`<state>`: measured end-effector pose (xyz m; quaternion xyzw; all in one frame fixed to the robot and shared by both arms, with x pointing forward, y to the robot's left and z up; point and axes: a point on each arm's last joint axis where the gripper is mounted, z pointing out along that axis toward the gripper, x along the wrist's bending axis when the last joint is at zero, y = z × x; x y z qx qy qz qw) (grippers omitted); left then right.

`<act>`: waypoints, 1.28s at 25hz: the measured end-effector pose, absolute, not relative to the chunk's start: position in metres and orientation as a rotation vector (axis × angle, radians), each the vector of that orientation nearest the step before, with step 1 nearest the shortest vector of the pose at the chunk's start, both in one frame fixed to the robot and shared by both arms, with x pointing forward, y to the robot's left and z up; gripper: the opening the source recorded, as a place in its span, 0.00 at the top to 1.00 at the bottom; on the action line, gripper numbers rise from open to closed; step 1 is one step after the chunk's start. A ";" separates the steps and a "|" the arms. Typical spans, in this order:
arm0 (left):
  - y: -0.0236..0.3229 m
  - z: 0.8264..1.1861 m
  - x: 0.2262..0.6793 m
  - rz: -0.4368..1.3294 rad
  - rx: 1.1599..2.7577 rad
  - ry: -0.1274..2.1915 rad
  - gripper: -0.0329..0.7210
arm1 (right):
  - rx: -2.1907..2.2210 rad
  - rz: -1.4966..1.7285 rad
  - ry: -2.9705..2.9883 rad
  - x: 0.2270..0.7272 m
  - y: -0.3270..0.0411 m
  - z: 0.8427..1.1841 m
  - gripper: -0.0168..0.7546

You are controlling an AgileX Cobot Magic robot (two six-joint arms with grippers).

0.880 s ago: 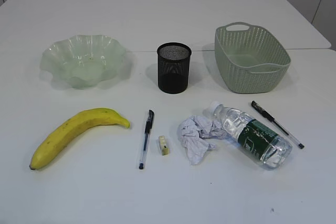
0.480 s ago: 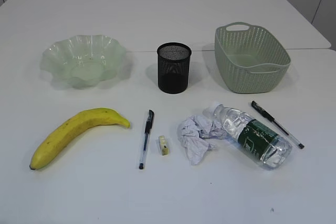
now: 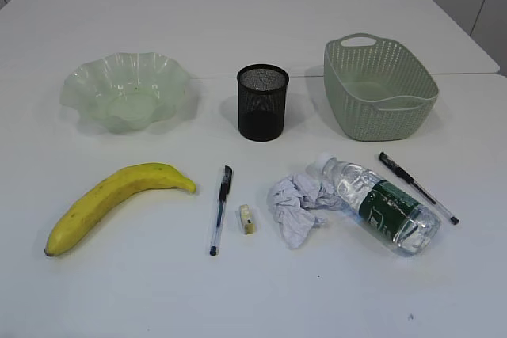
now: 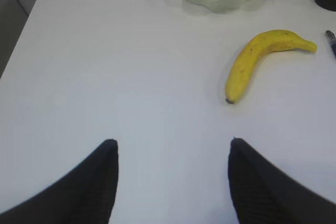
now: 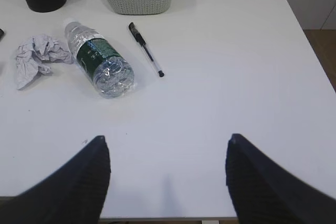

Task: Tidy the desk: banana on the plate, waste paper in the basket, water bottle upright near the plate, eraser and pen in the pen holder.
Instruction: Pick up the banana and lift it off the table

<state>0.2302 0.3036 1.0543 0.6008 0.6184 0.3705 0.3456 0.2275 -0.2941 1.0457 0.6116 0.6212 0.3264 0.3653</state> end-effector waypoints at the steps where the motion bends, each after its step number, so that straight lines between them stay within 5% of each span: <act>1: 0.303 1.054 0.230 0.957 1.559 1.604 0.34 | 1.573 0.839 1.597 0.228 -0.294 1.046 0.31; 32: 0.302 1.059 0.231 0.970 1.528 1.570 0.34 | 1.557 0.884 1.543 0.228 -0.294 1.052 0.31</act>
